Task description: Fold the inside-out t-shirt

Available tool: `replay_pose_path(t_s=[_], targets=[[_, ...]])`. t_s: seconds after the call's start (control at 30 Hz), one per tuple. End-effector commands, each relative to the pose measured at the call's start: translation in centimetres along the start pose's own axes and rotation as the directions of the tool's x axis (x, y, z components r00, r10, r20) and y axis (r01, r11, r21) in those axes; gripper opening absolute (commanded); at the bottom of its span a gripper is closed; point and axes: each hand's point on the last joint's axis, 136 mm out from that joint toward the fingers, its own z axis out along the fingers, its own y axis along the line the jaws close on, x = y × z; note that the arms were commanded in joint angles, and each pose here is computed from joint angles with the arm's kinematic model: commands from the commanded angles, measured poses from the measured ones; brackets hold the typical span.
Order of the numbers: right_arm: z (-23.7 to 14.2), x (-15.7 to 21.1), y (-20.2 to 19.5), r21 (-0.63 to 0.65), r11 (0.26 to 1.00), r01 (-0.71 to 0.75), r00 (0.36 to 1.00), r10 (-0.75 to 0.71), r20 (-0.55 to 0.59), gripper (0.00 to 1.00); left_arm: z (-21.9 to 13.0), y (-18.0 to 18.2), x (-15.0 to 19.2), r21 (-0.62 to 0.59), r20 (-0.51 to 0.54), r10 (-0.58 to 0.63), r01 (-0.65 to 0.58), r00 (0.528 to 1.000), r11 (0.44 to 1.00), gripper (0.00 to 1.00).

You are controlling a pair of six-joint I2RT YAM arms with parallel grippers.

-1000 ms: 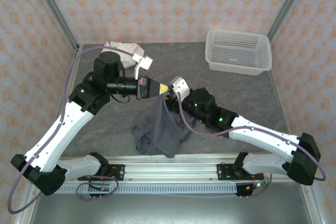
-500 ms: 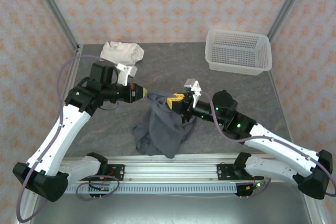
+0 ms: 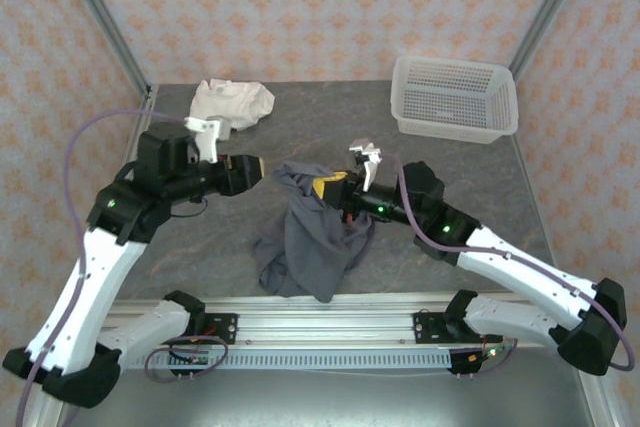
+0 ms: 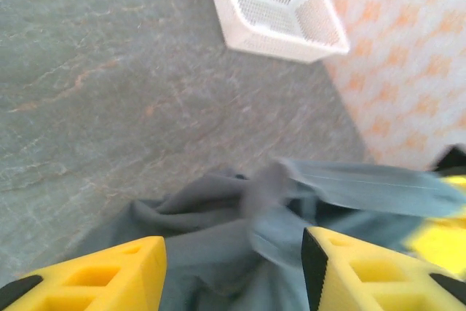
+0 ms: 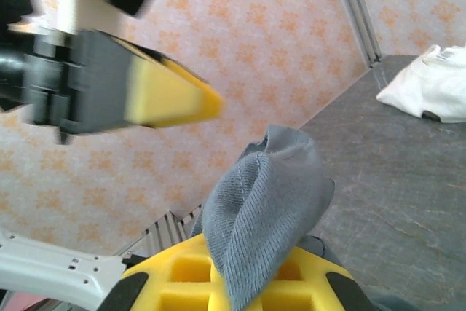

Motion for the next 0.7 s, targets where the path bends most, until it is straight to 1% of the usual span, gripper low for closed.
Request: replay_pose_path(t_s=[0.0, 0.1, 0.13, 0.17, 0.2, 0.23, 0.37, 0.4, 0.43, 0.5, 0.53, 0.6, 0.63, 0.67], targets=[[0.6, -1.1, -0.9, 0.063, 0.998, -0.023, 1.000, 0.022, 0.009, 0.00, 0.3, -0.3, 2.0, -0.038, -0.065, -0.202, 0.199, 0.977, 0.979, 0.52], [1.2, -1.2, -1.2, 0.067, 0.997, -0.043, 0.999, 0.043, 0.009, 0.00, 2.4, -1.6, 3.3, 0.004, -0.126, -0.290, 0.292, 0.949, 0.956, 0.52], [1.3, -1.3, -1.1, 0.062, 0.997, -0.044, 0.999, 0.043, 0.011, 0.00, 3.0, -1.6, 3.5, 0.005, -0.136, -0.310, 0.314, 0.941, 0.949, 0.55], [1.5, -1.4, -1.1, 0.059, 0.997, -0.046, 0.999, 0.046, 0.015, 0.00, 3.7, -1.3, 3.8, -0.004, -0.144, -0.333, 0.336, 0.932, 0.942, 0.61], [1.6, -1.4, -1.1, 0.056, 0.997, -0.046, 0.999, 0.045, 0.015, 0.00, 4.4, -0.9, 4.0, -0.015, -0.148, -0.348, 0.350, 0.926, 0.937, 0.64], [1.6, -1.4, -1.0, 0.054, 0.998, -0.042, 0.999, 0.042, 0.013, 0.00, 4.9, -0.8, 4.0, -0.019, -0.148, -0.357, 0.358, 0.922, 0.933, 0.66], [1.7, -1.4, -0.5, 0.028, 0.999, -0.041, 0.999, 0.040, 0.008, 0.00, 6.7, -1.3, 3.0, 0.021, -0.134, -0.367, 0.373, 0.921, 0.928, 0.66], [1.7, -1.4, -0.5, 0.025, 0.999, -0.044, 0.999, 0.044, 0.008, 0.00, 7.0, -1.3, 2.9, 0.019, -0.136, -0.366, 0.372, 0.920, 0.928, 0.65], [1.7, -1.4, -0.4, 0.022, 0.999, -0.044, 0.999, 0.044, 0.008, 0.00, 7.3, -1.1, 3.0, 0.010, -0.139, -0.366, 0.371, 0.920, 0.929, 0.60], [1.8, -1.4, -0.4, 0.017, 0.999, -0.048, 0.999, 0.048, 0.007, 0.00, 7.9, -0.7, 3.0, -0.009, -0.135, -0.368, 0.370, 0.920, 0.929, 0.45], [1.8, -1.4, -0.4, 0.014, 0.999, -0.050, 0.999, 0.050, 0.008, 0.00, 7.9, -0.5, 2.9, -0.021, -0.130, -0.366, 0.366, 0.922, 0.930, 0.35], [1.9, -1.1, -0.6, 0.025, 0.998, -0.056, 0.998, 0.056, 0.000, 0.00, 7.8, -0.1, 2.8, -0.045, -0.119, -0.360, 0.357, 0.925, 0.933, 0.10], [1.9, -0.9, -1.2, 0.048, 0.997, -0.056, 0.998, 0.057, -0.002, 0.00, 7.6, -0.1, 2.6, -0.049, -0.112, -0.349, 0.346, 0.930, 0.937, 0.00], [1.8, -0.5, -1.9, 0.082, 0.995, -0.056, 0.998, 0.056, -0.001, 0.00, 7.1, -0.2, 2.3, -0.048, -0.103, -0.329, 0.325, 0.939, 0.944, 0.00]])
